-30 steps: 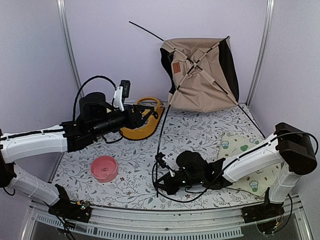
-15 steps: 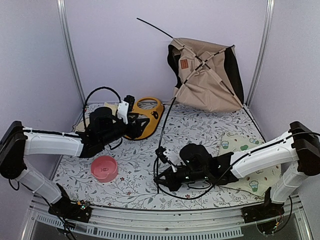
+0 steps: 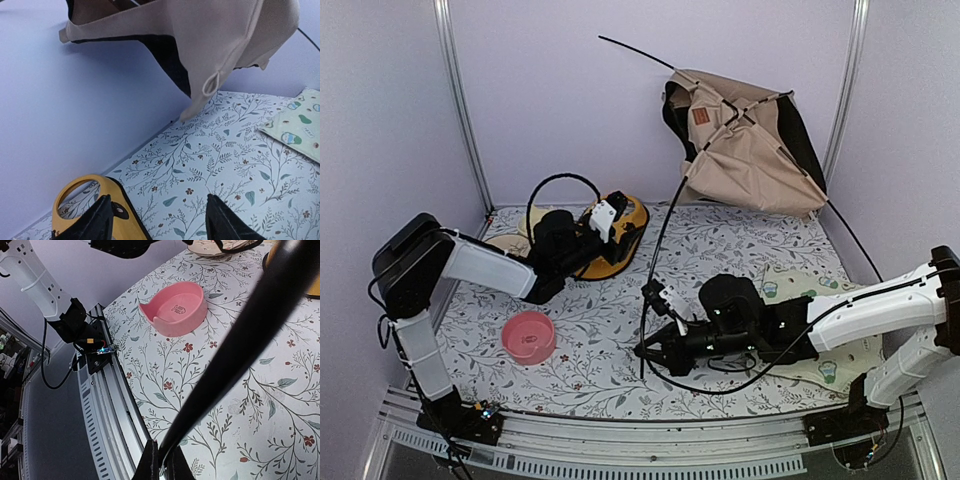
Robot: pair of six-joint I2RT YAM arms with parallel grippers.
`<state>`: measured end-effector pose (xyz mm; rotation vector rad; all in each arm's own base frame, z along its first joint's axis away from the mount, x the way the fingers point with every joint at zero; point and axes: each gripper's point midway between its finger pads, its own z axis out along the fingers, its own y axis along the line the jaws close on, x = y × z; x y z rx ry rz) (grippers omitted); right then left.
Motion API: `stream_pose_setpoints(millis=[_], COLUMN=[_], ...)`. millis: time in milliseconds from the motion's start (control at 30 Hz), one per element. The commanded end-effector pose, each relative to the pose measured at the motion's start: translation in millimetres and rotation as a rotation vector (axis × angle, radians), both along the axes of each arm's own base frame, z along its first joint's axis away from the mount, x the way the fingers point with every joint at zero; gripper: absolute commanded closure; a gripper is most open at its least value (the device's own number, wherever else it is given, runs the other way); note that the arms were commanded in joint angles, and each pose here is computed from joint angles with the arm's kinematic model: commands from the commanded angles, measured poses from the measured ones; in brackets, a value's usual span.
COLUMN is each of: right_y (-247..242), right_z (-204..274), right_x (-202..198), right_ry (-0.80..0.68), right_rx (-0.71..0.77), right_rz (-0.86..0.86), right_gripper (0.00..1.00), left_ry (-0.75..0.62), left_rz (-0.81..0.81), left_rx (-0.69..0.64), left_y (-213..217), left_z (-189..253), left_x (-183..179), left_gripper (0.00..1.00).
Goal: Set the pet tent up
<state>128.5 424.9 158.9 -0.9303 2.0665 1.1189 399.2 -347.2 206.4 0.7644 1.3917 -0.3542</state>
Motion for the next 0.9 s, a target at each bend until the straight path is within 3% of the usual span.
stream_pose_setpoints(millis=[0,200,500,867], right_y=[-6,-8,-12,-10], right_z=[15,17,17,17], right_x=[9,11,13,14], right_ry=[-0.064,-0.066,-0.061,-0.066], right_rx=[0.021,0.018,0.009,-0.006], right_rz=[-0.024,-0.042,-0.061,-0.059], right_gripper=[1.00,1.00,1.00,1.00], left_ry=[-0.112,-0.079,-0.077,-0.114], left_rz=[-0.077,-0.186,-0.186,-0.166], left_rx=[-0.002,0.032,0.107,0.106], left_y=[-18,-44,-58,-58], left_z=[29,25,7,19], left_x=[8,10,28,36], left_gripper=[0.37,0.43,0.51,0.55])
